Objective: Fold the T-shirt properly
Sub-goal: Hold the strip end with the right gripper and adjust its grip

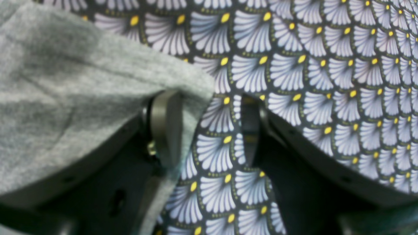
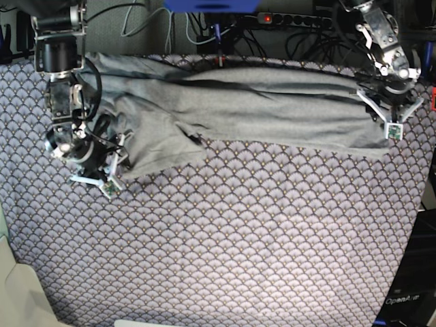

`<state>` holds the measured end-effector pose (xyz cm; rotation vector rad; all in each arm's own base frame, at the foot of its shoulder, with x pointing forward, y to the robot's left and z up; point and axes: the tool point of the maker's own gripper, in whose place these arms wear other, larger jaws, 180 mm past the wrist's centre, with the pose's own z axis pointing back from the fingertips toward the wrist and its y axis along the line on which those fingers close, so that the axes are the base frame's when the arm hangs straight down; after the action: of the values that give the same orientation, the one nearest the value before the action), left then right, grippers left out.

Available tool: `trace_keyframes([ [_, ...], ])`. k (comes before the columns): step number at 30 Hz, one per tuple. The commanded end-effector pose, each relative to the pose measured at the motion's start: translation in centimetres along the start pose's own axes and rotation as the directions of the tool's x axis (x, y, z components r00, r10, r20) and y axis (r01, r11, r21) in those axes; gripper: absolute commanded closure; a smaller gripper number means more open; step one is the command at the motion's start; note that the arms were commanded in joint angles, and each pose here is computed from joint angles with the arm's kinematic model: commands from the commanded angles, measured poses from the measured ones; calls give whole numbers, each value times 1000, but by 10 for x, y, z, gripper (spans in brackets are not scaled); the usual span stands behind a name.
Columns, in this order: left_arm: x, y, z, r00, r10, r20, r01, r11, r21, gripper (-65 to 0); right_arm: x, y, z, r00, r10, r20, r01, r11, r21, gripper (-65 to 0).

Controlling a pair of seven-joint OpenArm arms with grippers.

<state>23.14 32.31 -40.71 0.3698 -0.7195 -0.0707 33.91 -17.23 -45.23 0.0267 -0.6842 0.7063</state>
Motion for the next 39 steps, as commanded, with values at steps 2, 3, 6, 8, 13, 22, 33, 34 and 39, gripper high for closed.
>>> trace_keyframes([
  [2, 13, 9, 2, 999, -5, 42, 4, 1000, 21, -252, -77, 35, -2, 940, 118, -319, -92, 991, 96, -312],
  [3, 13, 9, 2, 999, -5, 42, 4, 1000, 21, -252, -78, 41, -3, 937, 139, -321, -108, 988, 113, -312],
  [6, 13, 9, 2, 999, -5, 44, 4, 1000, 22, -252, -87, 56, -4, 923, 181, -339, -134, 979, 157, -312],
  [8, 14, 8, 3, 999, -3, 46, 2, 1000, 21, -252, -99, 65, -3, 911, 199, -362, -140, 973, 184, -307],
  [13, 13, 8, 3, 999, -3, 45, 2, 1000, 22, -252, -117, 82, -5, 891, 223, -395, -135, 962, 237, -249],
  [22, 12, 8, 3, 999, -4, 43, 3, 1000, 22, -252, -115, 82, -6, 896, 215, -389, -129, 963, 235, -44],
  [33, 12, 9, 2, 999, -4, 43, 3, 1000, 22, -252, -33, 37, 21, 973, 141, -184, -141, 990, 17, 0],
  [34, 13, 8, 3, 999, -3, 45, 2, 1000, 22, -252, -24, 25, 28, 981, 110, -159, -116, 993, -29, 0],
  [39, 15, 8, 2, 999, -2, 50, 1, 1000, 21, -252, -4, -9, 39, 995, -25, -92, 11, 989, -145, 0],
])
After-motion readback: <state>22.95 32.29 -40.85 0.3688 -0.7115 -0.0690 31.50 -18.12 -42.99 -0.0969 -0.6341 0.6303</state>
